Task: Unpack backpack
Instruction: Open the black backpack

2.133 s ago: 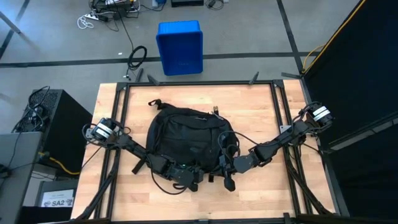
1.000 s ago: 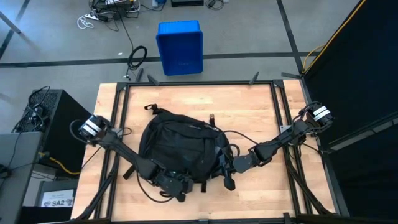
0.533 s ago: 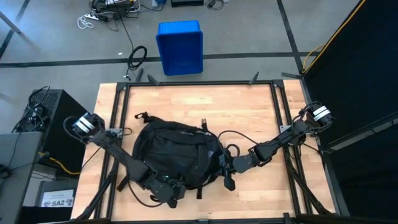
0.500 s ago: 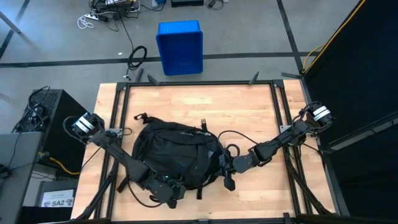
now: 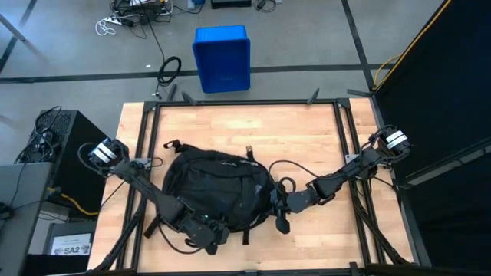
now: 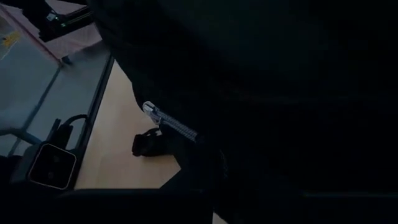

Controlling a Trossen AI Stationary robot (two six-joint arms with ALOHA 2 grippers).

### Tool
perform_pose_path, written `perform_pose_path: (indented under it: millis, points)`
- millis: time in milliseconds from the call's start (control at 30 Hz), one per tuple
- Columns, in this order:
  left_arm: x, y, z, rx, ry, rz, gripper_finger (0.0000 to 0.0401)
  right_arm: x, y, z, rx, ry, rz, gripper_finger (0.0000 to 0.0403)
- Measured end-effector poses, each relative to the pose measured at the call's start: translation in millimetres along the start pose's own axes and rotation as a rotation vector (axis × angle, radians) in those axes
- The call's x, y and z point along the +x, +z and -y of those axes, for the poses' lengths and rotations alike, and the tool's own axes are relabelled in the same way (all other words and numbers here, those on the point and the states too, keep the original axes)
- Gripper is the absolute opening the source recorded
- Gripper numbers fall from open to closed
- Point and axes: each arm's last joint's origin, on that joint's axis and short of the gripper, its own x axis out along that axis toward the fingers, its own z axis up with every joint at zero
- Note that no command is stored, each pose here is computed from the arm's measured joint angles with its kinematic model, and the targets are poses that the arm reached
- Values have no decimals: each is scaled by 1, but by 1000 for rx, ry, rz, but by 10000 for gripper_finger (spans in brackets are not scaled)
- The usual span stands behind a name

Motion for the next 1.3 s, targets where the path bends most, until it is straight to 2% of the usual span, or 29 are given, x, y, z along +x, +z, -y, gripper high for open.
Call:
perform_pose_path:
  millis: [333,500,733,933,1133,1300]
  points:
    - [3,-4,-4,-10,-29,-21,0,-7,-14,-22,35,97,-52,0]
    - [4,-6,-5,-29,-23,-45,0,-16,-29,-41,-67,132,-64,0]
    - [5,-7,-8,-34,-8,-54,0,-26,-46,-51,-77,-20,-78,0]
    - [7,-8,-11,-34,9,-62,0,-32,-37,-63,-99,-163,-186,0]
    - [8,-8,-13,-61,15,-55,0,-35,-18,-70,-123,-207,-231,0]
    - [7,-8,-11,-64,-5,-52,0,-36,-8,-75,-130,-196,-243,0]
